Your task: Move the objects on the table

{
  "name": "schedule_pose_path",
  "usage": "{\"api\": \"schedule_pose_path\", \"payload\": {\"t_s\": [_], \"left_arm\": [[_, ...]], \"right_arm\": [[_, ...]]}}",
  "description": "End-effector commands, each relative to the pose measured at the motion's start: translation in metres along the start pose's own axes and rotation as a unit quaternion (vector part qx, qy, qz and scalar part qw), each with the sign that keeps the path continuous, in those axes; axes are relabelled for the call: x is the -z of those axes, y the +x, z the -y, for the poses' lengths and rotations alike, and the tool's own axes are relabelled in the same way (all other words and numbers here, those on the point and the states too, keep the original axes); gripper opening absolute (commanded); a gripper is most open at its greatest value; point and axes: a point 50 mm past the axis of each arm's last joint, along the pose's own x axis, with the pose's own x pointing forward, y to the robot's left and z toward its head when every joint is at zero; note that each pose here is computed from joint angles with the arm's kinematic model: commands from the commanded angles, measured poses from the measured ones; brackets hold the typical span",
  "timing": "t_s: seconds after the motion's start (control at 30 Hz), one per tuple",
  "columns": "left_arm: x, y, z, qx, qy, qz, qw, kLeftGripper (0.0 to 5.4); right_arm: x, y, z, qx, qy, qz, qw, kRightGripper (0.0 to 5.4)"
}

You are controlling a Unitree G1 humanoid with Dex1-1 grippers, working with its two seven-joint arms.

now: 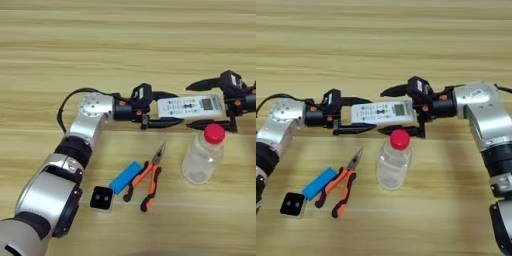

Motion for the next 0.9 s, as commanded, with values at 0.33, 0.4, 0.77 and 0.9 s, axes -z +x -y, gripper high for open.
{"api": "schedule_pose_path", "payload": {"t_s": [0.33,0.4,0.77,0.9], "left_arm": [[0.01,-0.03,-0.008,-0.071,0.011,-0.032,0.9969,2.86],[0.015,-0.039,-0.009,-0.104,0.023,-0.059,0.9925,2.86],[0.032,-0.071,0.012,-0.171,0.013,-0.075,0.9823,2.86],[0.036,-0.078,0.021,-0.185,0.002,-0.089,0.9786,2.86]], "right_arm": [[-0.012,-0.009,0.019,0.085,-0.024,0.043,0.995,5.4],[-0.013,-0.013,0.021,0.108,-0.025,0.057,0.992,5.4],[-0.011,-0.04,0.022,0.249,-0.024,0.125,0.96,5.4],[-0.009,-0.045,0.012,0.299,-0.013,0.168,0.939,5.4]]}}
